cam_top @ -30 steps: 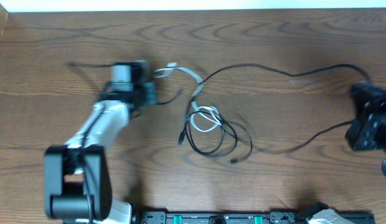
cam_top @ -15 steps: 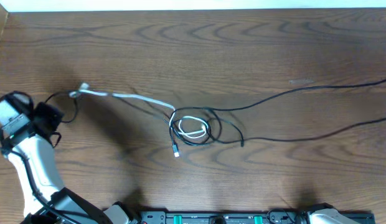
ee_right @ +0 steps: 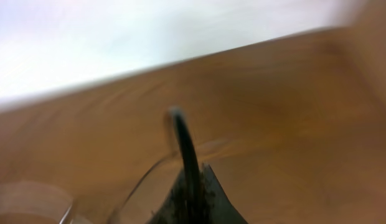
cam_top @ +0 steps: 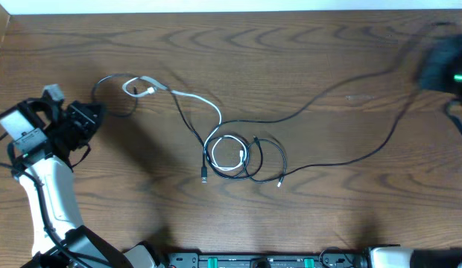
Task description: Untangle cables
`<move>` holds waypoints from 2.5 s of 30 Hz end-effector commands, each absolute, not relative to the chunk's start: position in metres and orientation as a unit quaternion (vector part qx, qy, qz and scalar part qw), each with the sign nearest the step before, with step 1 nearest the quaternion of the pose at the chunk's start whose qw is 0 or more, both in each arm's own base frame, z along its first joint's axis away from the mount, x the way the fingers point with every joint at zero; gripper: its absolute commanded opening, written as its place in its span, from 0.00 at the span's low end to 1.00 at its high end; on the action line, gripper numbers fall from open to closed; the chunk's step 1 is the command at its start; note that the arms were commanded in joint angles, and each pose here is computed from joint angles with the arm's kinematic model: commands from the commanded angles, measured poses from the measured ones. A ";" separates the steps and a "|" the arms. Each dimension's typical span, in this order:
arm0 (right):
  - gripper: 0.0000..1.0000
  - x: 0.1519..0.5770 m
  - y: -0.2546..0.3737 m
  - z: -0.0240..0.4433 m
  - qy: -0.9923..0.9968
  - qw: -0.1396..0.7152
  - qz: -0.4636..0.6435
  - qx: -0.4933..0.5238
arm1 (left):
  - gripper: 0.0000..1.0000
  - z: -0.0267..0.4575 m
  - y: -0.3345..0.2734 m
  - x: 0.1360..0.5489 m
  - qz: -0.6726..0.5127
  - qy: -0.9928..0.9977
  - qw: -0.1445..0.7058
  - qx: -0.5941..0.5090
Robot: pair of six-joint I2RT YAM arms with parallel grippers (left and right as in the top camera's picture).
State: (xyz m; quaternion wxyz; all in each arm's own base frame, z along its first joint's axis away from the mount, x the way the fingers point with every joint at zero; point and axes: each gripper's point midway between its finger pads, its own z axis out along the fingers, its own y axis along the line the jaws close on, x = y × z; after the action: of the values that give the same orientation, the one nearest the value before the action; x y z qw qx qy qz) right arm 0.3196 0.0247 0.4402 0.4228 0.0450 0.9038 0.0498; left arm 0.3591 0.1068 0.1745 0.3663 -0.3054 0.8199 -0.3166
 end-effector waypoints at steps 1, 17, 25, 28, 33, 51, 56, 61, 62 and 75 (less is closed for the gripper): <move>0.01 0.313 0.109 0.421 0.883 0.364 0.208 -0.212 | 0.07 0.208 0.058 0.358 -0.419 0.804 0.374 -0.192; 0.07 0.307 0.174 0.227 0.928 0.010 0.213 -0.305 | 0.07 0.236 0.019 0.343 -0.528 0.764 0.350 -0.121; 0.43 0.300 0.187 0.138 0.896 -0.051 0.068 -0.437 | 0.07 0.236 -0.014 0.343 -0.544 0.770 0.322 -0.088; 0.50 0.300 0.194 0.114 0.892 -0.051 0.068 -0.444 | 0.07 0.234 -0.026 0.341 -0.549 0.772 0.312 -0.071; 0.50 0.300 0.206 0.078 0.887 -0.038 0.068 -0.454 | 0.06 0.221 -0.039 0.339 -0.526 0.793 0.301 -0.056; 0.09 0.304 0.213 0.004 0.895 0.018 0.072 -0.441 | 0.08 0.195 -0.043 0.332 -0.476 0.831 0.281 -0.055; 0.01 0.339 0.205 0.006 0.947 0.074 0.016 -0.313 | 0.07 0.195 -0.043 0.332 -0.476 0.831 0.281 -0.055; 0.01 0.376 0.162 0.026 0.971 0.132 -0.091 -0.178 | 0.07 0.194 -0.043 0.331 -0.477 0.832 0.279 -0.056; 0.01 0.384 0.156 0.035 0.972 0.141 -0.100 -0.161 | 0.07 0.194 -0.043 0.331 -0.477 0.832 0.279 -0.057; 0.01 0.442 0.109 0.270 0.931 0.363 -0.039 -0.025 | 0.07 0.188 -0.040 0.332 -0.460 0.841 0.278 -0.063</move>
State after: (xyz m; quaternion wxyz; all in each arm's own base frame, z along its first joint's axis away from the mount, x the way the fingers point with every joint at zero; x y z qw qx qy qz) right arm 0.4384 0.1298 0.1941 0.2759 -0.0728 0.9570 -0.0522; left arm 0.3324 -0.0413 0.1876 0.2683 -0.0713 0.8337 -0.4773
